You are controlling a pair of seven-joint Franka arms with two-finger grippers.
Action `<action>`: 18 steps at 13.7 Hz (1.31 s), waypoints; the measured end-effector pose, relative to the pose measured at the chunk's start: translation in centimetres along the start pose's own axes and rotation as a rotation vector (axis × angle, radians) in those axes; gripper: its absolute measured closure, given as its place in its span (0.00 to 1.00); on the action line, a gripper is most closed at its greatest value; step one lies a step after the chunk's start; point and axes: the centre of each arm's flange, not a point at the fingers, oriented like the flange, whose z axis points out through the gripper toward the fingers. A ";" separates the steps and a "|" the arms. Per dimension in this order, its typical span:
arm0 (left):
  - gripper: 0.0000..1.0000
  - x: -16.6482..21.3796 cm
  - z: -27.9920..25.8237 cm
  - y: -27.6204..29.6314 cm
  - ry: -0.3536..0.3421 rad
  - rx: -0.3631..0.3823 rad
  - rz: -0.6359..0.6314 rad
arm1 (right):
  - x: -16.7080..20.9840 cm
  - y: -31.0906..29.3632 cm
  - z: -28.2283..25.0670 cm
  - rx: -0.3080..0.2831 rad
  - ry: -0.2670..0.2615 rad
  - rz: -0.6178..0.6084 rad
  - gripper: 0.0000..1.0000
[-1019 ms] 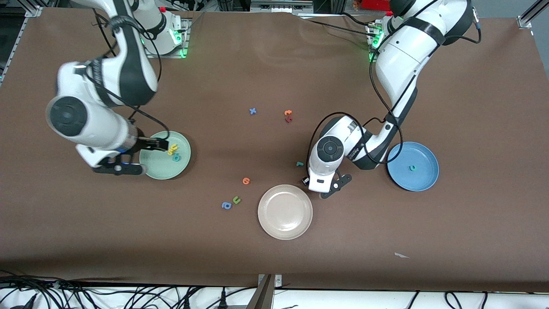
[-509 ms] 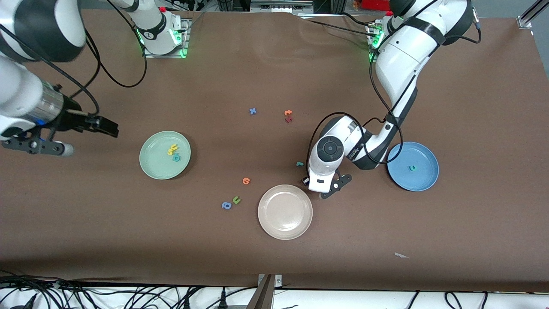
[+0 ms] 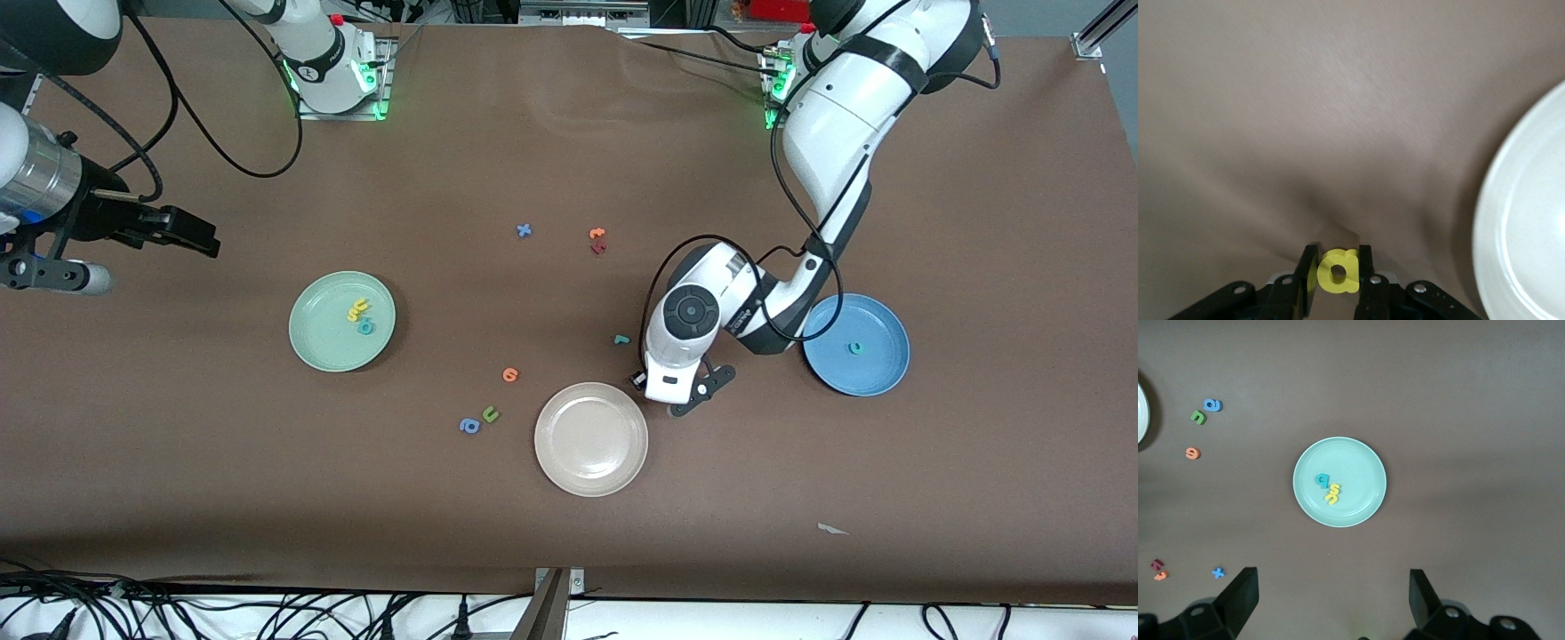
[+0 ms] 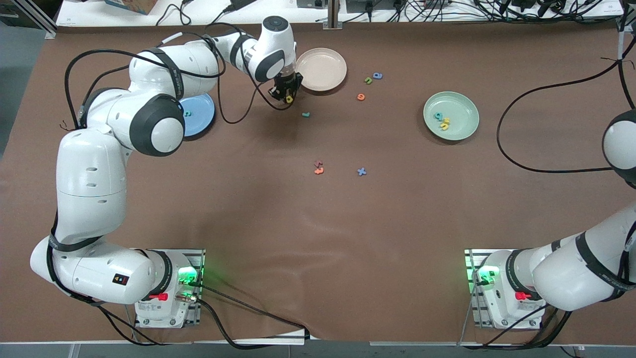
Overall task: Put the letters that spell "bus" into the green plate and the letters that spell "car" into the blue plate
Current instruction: 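Lift the yellow a with the left gripper while the right gripper returns to rest, then carry the yellow a over the blue plate and open the left gripper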
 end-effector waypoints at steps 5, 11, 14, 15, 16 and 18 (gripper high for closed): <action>0.71 6.5 -3.7 -4.8 -0.038 0.118 0.188 | -2.5 1.8 1.2 -0.016 0.115 -0.037 0.00; 0.71 14.4 -7.2 -13.8 -0.101 0.173 0.395 | -3.7 5.8 1.3 -0.027 0.113 -0.038 0.00; 0.71 15.8 -8.0 -17.6 -0.118 0.176 0.479 | -3.1 6.7 1.7 -0.018 0.097 -0.019 0.00; 0.71 16.3 -8.0 -18.8 -0.114 0.163 0.505 | -2.9 7.2 1.9 -0.013 0.090 -0.009 0.00; 0.71 16.8 -7.8 -20.2 -0.104 0.141 0.524 | -2.9 7.6 2.0 -0.009 0.087 -0.001 0.00; 0.71 16.9 -6.1 -23.6 -0.070 0.088 0.568 | -2.8 7.9 2.0 -0.006 0.086 0.004 0.00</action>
